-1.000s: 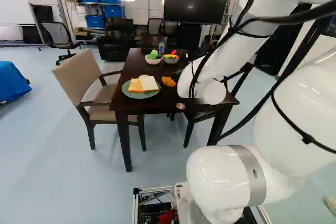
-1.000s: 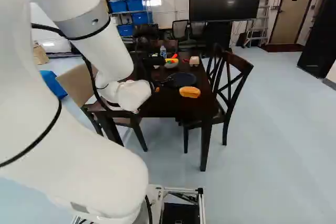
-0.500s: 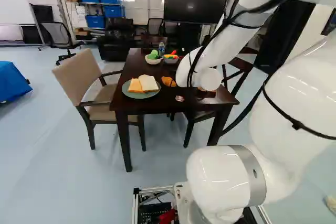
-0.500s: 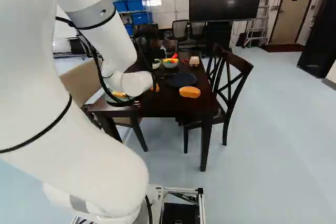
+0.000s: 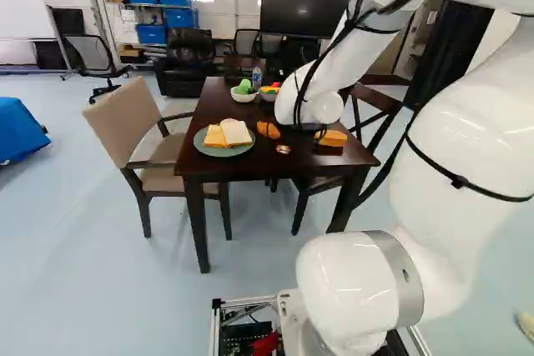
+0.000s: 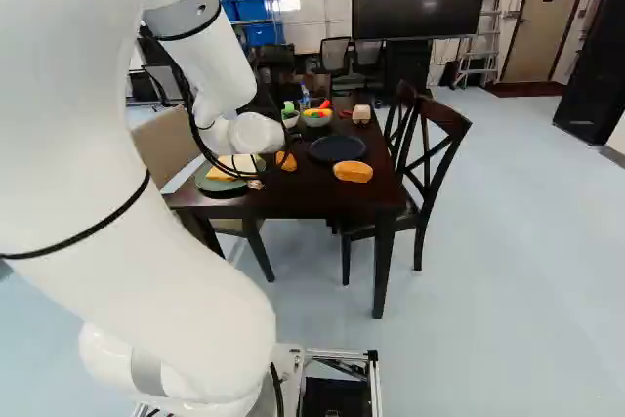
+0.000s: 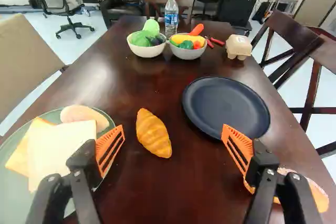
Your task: Move the croissant to the empty plate
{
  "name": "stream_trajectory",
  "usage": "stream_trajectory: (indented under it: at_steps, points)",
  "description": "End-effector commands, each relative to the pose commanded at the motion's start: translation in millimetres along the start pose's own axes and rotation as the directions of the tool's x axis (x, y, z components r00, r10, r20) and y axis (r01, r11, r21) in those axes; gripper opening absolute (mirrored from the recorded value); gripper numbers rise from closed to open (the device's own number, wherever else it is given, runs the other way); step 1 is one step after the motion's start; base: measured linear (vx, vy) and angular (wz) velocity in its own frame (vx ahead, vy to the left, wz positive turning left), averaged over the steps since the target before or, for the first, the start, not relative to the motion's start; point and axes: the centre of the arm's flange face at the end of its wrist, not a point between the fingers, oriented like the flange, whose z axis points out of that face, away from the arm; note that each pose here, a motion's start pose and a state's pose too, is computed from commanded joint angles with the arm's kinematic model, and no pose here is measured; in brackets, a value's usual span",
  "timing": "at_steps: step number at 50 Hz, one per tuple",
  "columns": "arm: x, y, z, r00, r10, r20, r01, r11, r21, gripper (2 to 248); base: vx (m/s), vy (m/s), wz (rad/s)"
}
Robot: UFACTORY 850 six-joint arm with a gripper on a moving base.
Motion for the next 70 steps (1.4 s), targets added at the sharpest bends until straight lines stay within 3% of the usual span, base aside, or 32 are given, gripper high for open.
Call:
stream_trajectory:
  at_steps: [16,32,46,70]
  points:
    - [17.6,-4.6,16.9,0.994,-0.048,0.093,0.046,0.999,0.028,247,0.0,0.0,0.0]
    - [34.2,-8.1,31.6,0.978,-0.082,0.193,0.075,0.996,0.043,247,0.0,0.0,0.0]
    - [48.1,-8.1,42.1,0.953,-0.105,0.284,0.095,0.994,0.048,247,0.0,0.0,0.0]
    - [73.3,-4.8,55.2,0.899,-0.121,0.421,0.112,0.993,0.045,247,0.0,0.0,0.0]
